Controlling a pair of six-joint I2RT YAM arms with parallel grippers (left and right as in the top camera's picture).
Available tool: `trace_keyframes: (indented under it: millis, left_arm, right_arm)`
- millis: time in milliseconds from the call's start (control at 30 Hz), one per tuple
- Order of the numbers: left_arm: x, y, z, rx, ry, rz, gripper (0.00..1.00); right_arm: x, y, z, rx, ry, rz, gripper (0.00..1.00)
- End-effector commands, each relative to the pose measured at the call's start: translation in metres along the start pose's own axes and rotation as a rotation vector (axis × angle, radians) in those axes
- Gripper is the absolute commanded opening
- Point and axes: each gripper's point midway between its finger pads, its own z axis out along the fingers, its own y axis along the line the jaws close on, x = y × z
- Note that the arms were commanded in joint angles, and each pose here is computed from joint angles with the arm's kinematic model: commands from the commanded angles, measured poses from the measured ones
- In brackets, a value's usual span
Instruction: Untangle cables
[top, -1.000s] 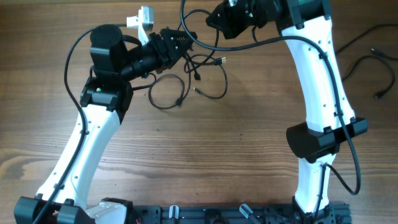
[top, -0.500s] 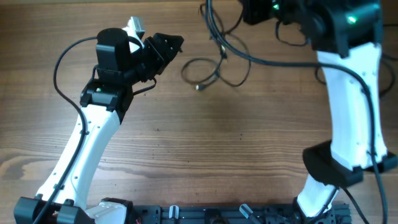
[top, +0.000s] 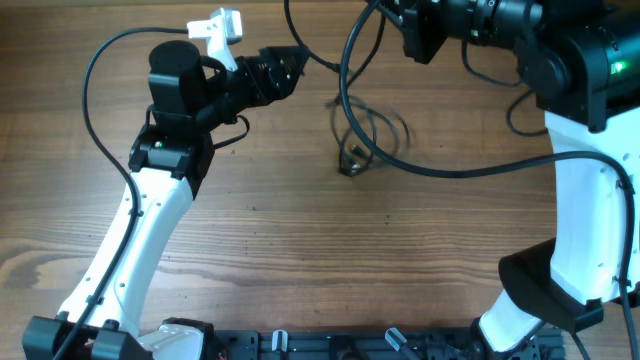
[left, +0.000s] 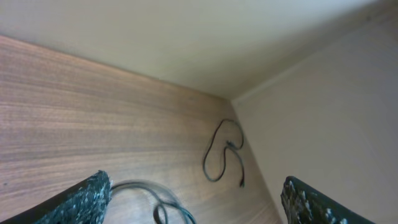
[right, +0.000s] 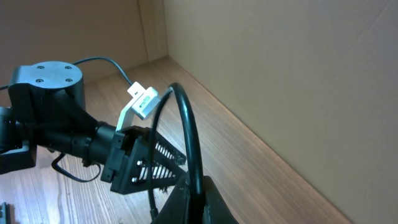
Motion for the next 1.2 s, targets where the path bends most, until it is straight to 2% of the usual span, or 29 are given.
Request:
trace_keyframes:
  millis: [0, 200, 300, 467, 600, 733, 900, 1167]
  left_arm:
    - [0.013, 0.012, 0.009, -0.01, 0.06, 0.037, 0.88]
    - [0.064, 0.065, 0.038, -0.114, 0.229, -0.1, 0.82]
    - [0.078, 0.078, 0.04, -0.148, 0.274, -0.139, 0.82]
    - [0.083, 0.081, 0.038, -0.16, 0.29, -0.143, 0.84]
    - [0.084, 0.082, 0.037, -0.165, 0.297, -0.149, 0.84]
    - [0.085, 0.082, 0.037, -0.167, 0.3, -0.152, 0.84]
    - [0.085, 0.082, 0.037, -0.167, 0.3, -0.152, 0.84]
    - [0.085, 0.082, 0.037, -0.168, 0.299, -0.151, 0.84]
  right_arm:
    - [-0.009, 0.0, -0.004, 0.007, -0.031, 0.074, 0.04]
    - [-0.033, -0.032, -0.021, 0.107, -0.156, 0.373, 0.04]
    - [-0.042, -0.05, -0.03, 0.145, -0.218, 0.432, 0.04]
    - [-0.028, -0.116, -0.063, 0.416, -0.257, 0.504, 0.04]
    - [0.01, -0.174, -0.113, 0.646, -0.232, 0.604, 0.04]
    - [0.048, -0.211, -0.174, 0.815, -0.217, 0.699, 0.04]
    - [0.13, -0.257, -0.281, 1.24, -0.136, 0.871, 0.04]
    - [0.222, -0.314, -0.35, 1.439, -0.06, 1.011, 0.04]
